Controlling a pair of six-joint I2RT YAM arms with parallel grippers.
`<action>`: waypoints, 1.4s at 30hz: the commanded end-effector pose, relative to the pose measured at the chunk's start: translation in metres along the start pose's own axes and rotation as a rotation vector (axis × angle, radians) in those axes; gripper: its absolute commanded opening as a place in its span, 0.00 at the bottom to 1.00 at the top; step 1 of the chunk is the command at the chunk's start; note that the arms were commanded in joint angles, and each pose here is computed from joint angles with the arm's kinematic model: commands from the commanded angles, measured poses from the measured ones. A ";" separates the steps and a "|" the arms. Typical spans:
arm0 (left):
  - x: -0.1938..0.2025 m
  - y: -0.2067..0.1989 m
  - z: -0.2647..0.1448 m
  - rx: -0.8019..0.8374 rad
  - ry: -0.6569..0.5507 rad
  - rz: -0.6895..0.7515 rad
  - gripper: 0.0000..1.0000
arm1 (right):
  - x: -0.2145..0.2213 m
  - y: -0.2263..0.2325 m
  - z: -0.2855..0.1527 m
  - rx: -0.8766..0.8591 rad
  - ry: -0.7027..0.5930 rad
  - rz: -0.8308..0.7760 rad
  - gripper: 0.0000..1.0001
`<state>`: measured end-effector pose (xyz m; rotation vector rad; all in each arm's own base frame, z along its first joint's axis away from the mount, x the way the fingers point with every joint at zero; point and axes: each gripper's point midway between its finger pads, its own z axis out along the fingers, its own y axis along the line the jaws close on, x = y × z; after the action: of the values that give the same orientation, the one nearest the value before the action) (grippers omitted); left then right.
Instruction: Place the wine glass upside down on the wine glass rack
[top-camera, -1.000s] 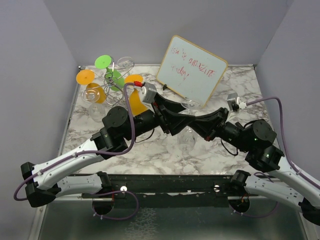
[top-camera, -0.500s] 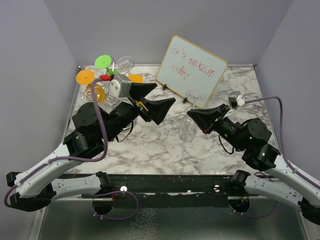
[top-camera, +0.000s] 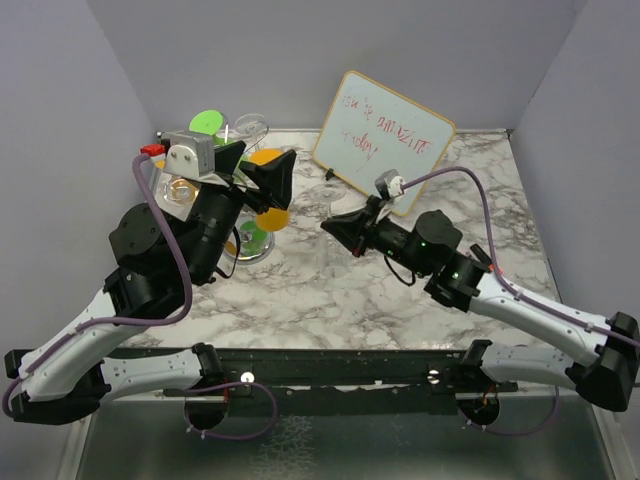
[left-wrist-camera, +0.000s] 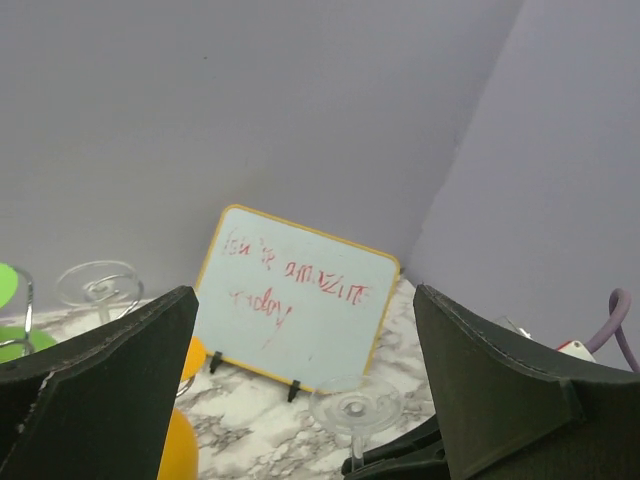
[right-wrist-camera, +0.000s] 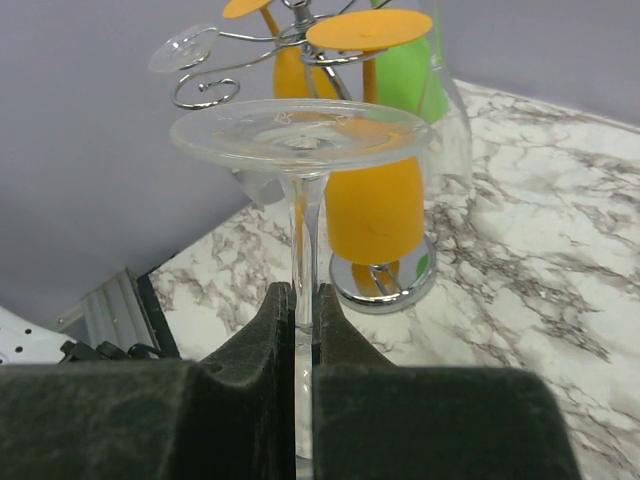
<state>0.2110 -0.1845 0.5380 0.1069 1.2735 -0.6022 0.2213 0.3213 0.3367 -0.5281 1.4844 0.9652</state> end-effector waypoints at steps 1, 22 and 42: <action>-0.010 0.031 -0.008 -0.145 0.007 0.054 0.90 | -0.039 0.033 0.028 -0.160 -0.144 0.046 0.01; -0.033 0.066 -0.023 -0.304 0.006 0.117 0.90 | -0.005 0.058 0.138 -0.037 -0.221 0.112 0.01; -0.031 0.065 -0.027 -0.302 0.014 0.055 0.91 | 0.027 0.069 0.182 -0.070 -0.161 0.153 0.01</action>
<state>0.2193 -0.1170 0.5356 -0.0701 1.3656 -0.3333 0.2725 0.5009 0.3186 -0.4010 1.4260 1.0840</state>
